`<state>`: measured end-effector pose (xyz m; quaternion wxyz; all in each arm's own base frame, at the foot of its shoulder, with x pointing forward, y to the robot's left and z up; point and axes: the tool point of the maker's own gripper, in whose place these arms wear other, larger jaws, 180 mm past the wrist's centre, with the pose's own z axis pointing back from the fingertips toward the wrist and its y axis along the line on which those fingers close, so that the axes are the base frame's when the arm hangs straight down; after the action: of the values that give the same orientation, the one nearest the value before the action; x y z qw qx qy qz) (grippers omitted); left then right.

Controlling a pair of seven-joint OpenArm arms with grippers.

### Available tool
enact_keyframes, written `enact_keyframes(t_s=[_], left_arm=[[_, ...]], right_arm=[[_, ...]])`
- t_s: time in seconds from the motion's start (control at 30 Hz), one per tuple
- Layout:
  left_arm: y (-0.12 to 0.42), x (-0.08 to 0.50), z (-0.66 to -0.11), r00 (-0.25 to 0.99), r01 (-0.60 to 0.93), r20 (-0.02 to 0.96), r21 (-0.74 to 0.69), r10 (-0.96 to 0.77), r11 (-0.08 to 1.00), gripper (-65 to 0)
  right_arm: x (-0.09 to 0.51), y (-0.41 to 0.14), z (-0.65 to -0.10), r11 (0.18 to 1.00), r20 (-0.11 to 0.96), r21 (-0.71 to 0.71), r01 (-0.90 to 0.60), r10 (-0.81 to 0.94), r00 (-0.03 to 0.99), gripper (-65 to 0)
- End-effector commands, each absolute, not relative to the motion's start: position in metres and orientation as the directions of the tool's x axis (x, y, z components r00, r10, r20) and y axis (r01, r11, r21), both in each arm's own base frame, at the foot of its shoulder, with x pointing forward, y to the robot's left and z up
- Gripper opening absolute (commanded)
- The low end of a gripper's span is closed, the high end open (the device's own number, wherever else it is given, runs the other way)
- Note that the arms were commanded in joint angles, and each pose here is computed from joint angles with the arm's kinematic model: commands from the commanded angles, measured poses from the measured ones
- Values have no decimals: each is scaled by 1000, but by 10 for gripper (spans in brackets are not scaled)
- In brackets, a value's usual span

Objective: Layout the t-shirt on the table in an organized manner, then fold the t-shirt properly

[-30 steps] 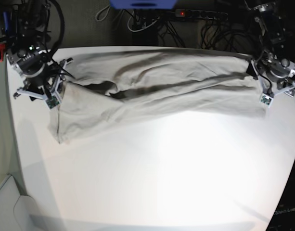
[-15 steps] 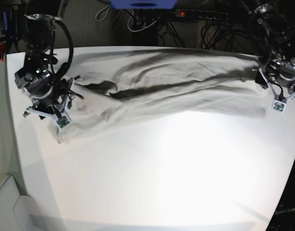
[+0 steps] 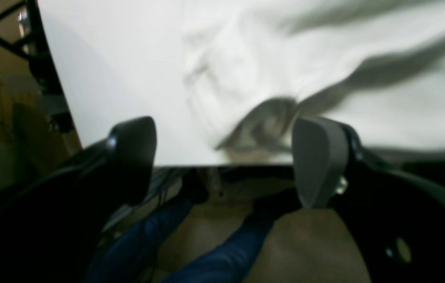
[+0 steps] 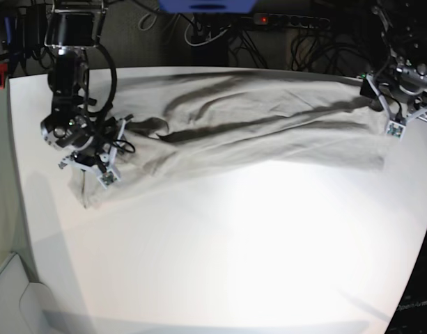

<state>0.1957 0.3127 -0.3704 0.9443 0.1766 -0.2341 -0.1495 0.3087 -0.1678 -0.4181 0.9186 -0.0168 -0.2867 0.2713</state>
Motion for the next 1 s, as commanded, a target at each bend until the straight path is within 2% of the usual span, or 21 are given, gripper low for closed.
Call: enact_keyframes(t_s=[0.0,0.4,0.77,0.97], left_arm=[[315,198,-363,835,196,403,418,-375,887,-125],[303,200,-357,814,184,462,371,-353,910,-125],[353,206,-316,765,-161,634,359,-113,919,-125],[363,212,-312,745,-212,662,342,-75,915,-125]], right_arm=[[313,-173,-416,844,516,-204,-497,524,678,-379],[315,-207,-440,851,468,-187,-491,517,717,-380],[328,-221,-428,845,484,-227,-484,529,697,-378],[329,-222,-426,844,486,-232,-484,531,693,-380]])
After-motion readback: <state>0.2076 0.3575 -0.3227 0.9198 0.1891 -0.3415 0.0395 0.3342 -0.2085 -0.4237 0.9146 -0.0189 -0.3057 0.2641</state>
